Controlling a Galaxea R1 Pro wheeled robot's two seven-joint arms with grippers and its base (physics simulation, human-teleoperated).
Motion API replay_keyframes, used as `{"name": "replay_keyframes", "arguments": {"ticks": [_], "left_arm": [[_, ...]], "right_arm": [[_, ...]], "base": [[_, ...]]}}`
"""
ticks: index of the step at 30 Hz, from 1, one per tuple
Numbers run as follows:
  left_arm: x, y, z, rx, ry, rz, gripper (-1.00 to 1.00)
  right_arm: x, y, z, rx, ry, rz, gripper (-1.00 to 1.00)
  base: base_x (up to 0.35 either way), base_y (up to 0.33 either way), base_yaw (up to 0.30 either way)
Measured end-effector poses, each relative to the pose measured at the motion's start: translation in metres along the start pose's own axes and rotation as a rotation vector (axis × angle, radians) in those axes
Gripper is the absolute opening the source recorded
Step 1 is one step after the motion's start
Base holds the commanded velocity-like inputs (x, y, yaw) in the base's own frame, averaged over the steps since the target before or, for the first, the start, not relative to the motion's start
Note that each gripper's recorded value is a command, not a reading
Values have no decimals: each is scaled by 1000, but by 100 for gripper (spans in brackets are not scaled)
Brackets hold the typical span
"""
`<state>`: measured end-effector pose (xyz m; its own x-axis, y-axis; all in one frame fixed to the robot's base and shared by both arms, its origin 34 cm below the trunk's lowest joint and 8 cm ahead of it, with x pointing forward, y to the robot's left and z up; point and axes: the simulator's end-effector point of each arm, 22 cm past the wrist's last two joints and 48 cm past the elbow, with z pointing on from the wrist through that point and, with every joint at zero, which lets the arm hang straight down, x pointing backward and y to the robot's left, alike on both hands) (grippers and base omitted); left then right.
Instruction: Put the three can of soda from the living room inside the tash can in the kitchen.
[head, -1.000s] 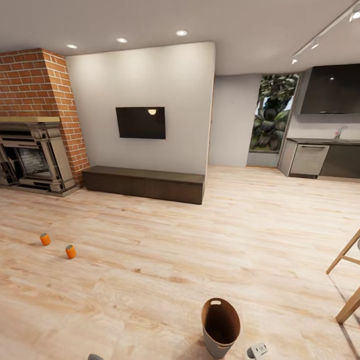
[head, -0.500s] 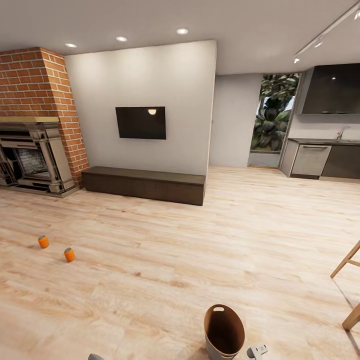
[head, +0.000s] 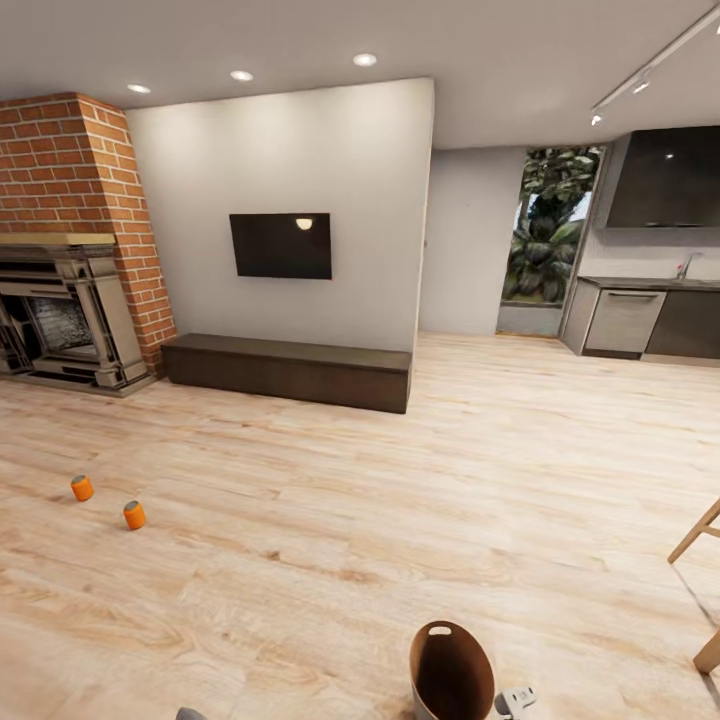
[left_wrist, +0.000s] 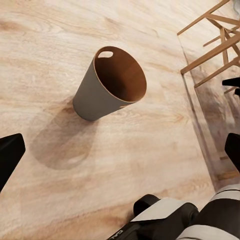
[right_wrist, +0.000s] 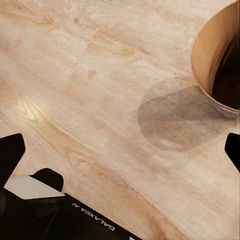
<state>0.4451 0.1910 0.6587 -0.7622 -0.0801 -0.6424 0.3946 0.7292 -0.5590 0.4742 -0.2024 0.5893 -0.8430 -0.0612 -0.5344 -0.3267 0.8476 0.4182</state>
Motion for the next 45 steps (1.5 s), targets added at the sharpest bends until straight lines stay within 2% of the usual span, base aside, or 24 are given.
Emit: {"name": "replay_keyframes", "arguments": {"ticks": [7, 8, 10, 12, 13, 14, 17, 20, 22, 24, 29, 35, 45], "left_arm": [[0, -1, 0, 2, 1, 0, 100], [0, -1, 1, 4, 1, 1, 100], [-3, -2, 1, 5, -4, 9, 100], [-10, -4, 0, 7, -14, 24, 100], [-18, -7, 0, 13, -26, 41, 100], [-18, -7, 0, 13, -26, 42, 100], [-27, -14, -1, 33, -40, 63, 100], [-32, -21, -2, 58, -46, 76, 100], [-34, -25, -2, 72, -49, 82, 100], [-35, -29, -3, 90, -49, 86, 100], [-35, -30, -3, 94, -50, 88, 100], [-35, -29, -4, 93, -49, 86, 100], [-34, -29, -4, 92, -49, 86, 100]], "right_arm": [[-77, -8, -27, 38, -139, -113, 100], [-98, -11, -36, 60, -171, -128, 100], [-115, -17, -42, 98, -192, -135, 100], [-134, -29, -47, 159, -214, -138, 100], [-152, -45, -54, 240, -238, -136, 100], [-153, -46, -55, 243, -238, -136, 100], [-179, -72, -68, 375, -274, -128, 100], [-195, -92, -76, 473, -292, -111, 100], [-200, -104, -77, 519, -290, -95, 100], [-189, -138, -65, 607, -218, -29, 100], [-182, -165, -55, 673, -176, 14, 100], [-174, -169, -44, 695, -139, 44, 100], [-173, -165, -36, 695, -131, 50, 100]], "base": [[1, 0, 0], [0, 0, 0], [0, 0, 0], [0, 0, 0], [0, 0, 0], [0, 0, 0], [0, 0, 0], [0, 0, 0], [0, 0, 0], [0, 0, 0], [0, 0, 0], [11, 0, 0], [208, 0, 0]]}}
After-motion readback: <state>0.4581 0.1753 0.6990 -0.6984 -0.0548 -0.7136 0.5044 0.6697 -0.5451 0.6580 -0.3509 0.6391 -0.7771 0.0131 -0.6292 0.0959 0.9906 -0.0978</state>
